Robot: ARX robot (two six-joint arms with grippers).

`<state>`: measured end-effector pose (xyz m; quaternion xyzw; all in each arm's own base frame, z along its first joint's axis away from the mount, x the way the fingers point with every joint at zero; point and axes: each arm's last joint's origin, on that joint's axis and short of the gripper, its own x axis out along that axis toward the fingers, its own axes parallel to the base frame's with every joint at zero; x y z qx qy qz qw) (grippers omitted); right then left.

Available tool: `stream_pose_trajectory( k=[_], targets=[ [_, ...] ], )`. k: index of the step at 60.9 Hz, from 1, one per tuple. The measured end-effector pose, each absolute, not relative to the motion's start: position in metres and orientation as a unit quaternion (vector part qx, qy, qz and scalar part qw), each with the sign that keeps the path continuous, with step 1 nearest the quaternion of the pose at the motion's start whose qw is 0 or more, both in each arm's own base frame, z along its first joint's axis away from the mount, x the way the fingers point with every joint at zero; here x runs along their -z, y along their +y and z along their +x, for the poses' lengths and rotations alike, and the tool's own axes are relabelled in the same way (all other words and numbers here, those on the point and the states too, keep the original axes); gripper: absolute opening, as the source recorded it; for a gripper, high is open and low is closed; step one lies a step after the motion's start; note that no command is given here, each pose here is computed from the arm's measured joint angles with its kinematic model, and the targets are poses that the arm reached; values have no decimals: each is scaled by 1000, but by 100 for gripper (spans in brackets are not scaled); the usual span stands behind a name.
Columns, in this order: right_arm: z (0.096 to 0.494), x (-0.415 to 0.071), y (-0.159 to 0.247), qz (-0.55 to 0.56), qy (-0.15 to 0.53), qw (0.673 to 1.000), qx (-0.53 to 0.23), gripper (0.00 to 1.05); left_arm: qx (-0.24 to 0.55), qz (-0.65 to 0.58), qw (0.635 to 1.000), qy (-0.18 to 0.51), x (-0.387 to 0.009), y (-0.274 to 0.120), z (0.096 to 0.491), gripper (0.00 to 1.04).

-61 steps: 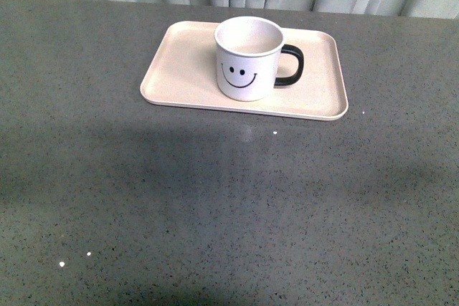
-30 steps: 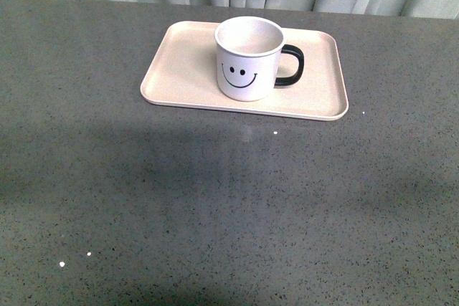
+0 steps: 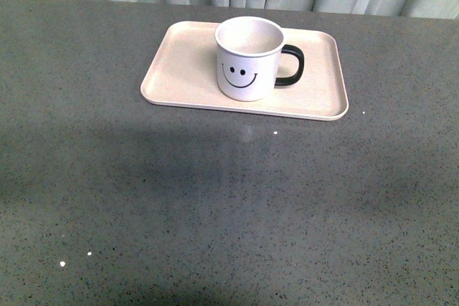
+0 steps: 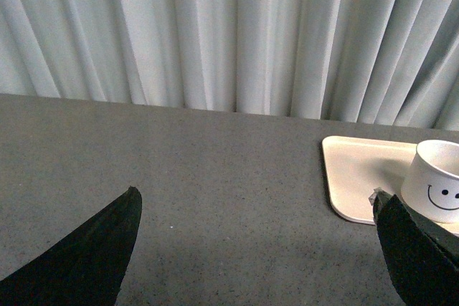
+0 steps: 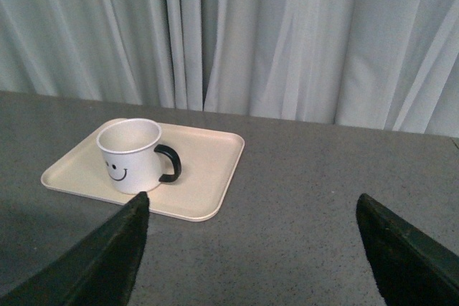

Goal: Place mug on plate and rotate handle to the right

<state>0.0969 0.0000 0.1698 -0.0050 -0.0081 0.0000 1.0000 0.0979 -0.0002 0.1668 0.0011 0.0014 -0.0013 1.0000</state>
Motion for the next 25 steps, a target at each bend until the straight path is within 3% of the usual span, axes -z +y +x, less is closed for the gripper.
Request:
stream_pose_trajectory(
  k=[3, 25],
  targets=[
    [97, -170, 0, -4, -8, 1000, 0, 97, 1, 1, 1000, 2, -167, 0, 98, 95],
    [97, -170, 0, -4, -8, 1000, 0, 95, 1, 1, 1000, 1, -167, 0, 98, 95]
  ],
)
